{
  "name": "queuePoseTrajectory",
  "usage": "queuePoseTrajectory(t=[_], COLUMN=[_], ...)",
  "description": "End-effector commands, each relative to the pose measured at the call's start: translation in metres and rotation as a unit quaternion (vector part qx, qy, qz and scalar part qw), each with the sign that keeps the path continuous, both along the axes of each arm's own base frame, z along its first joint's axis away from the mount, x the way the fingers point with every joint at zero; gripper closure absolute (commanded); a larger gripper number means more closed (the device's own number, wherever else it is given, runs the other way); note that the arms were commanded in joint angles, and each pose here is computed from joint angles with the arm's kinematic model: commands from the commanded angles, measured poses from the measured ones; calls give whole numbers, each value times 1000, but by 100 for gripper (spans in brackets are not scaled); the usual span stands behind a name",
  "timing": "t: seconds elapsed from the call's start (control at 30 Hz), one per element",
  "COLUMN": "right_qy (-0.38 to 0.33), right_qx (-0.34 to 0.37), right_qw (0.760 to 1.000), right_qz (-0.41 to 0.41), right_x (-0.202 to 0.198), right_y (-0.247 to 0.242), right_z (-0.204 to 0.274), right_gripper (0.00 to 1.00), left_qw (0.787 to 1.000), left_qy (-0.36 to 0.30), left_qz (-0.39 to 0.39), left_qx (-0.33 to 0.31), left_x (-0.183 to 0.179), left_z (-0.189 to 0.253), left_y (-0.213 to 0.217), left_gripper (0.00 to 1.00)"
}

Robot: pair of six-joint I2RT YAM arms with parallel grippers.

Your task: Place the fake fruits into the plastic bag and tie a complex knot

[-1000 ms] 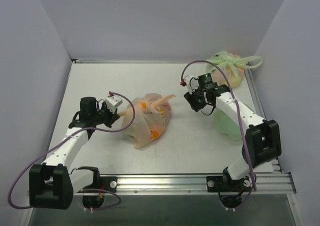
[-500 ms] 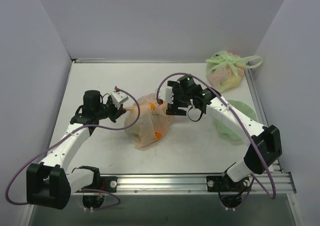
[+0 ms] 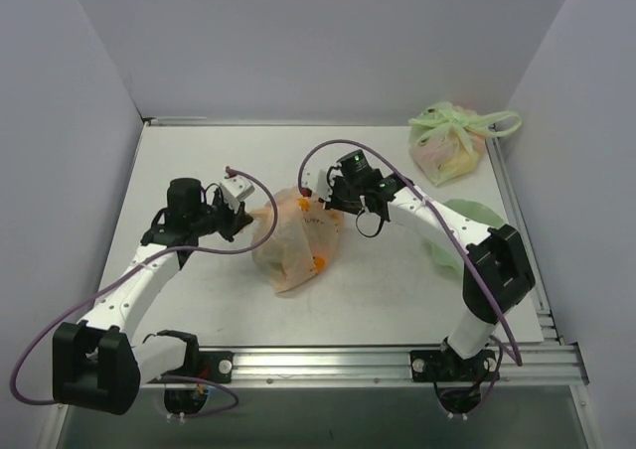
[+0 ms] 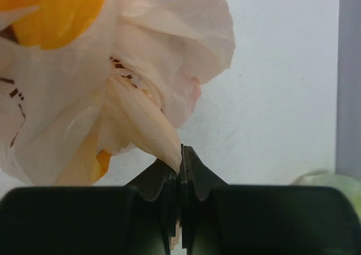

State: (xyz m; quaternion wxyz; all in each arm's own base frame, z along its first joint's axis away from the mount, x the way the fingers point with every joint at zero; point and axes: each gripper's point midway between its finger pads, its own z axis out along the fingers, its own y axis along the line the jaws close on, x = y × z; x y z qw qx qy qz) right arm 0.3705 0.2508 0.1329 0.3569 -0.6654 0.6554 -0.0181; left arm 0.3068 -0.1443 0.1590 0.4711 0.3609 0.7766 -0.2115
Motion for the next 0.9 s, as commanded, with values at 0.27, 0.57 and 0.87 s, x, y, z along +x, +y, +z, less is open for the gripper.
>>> queuePoseTrajectory(t=[0.27,0.57,0.87], right_qy=[196,246,236], right_qx=[377,431,433], right_qw=[742,572,551], right_qz=[-519,-653,-673], right_x=[28,32,26], right_y=[-68,-149,-165], right_z=[39,8,-5], right_gripper=[100,100,100], left_qw=[910,827,828], left_qy=[168,238,237], left_qz=[336,483,484], left_qx=[-173,-161,-155], left_x=[7,4,10], left_z=[-17,-66,-62], left_y=[42,91,94], left_gripper=[100,100,100])
